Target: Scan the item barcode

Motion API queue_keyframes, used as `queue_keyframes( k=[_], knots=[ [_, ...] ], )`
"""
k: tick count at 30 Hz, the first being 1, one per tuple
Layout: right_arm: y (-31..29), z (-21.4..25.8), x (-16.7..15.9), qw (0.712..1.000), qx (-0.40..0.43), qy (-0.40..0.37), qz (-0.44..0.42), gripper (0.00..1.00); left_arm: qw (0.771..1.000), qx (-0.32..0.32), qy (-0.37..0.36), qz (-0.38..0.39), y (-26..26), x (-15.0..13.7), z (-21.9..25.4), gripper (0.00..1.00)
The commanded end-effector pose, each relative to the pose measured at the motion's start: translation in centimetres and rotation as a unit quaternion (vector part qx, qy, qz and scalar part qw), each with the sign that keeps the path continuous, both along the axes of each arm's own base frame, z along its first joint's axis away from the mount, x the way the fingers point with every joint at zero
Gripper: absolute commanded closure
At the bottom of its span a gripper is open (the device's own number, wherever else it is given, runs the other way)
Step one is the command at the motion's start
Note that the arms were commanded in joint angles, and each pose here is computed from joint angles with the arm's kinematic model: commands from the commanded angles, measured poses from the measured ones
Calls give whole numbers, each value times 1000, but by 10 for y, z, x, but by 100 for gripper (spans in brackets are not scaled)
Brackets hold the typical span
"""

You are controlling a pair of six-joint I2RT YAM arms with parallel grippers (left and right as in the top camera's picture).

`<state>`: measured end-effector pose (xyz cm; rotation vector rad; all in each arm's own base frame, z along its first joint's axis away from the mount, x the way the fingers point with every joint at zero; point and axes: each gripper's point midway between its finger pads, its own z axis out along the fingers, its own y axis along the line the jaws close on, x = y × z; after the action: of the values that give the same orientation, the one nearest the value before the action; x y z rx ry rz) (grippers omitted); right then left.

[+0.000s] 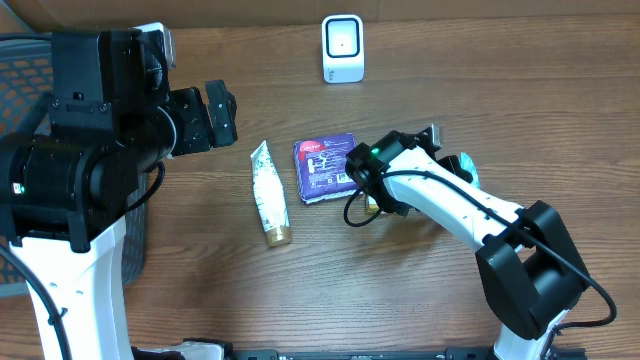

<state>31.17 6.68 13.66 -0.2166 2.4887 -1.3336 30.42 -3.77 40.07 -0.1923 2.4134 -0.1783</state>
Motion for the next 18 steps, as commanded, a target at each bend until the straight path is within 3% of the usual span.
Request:
queue_keyframes(
  k=[1,4,9,18],
  knots=[
    [8,4,15,999,15,-38,11,96,1000,8,-2,-1,3,2,1,1],
    [27,-21,22,997,65,-5,28,96,1000,8,-2,-1,3,2,1,0],
    [23,-22,29,999,33,-13,37,96,1000,8,-2,-1,3,2,1,0],
    [34,-44,19,998,52,31,36,96,1000,8,-2,-1,3,2,1,0]
  ],
)
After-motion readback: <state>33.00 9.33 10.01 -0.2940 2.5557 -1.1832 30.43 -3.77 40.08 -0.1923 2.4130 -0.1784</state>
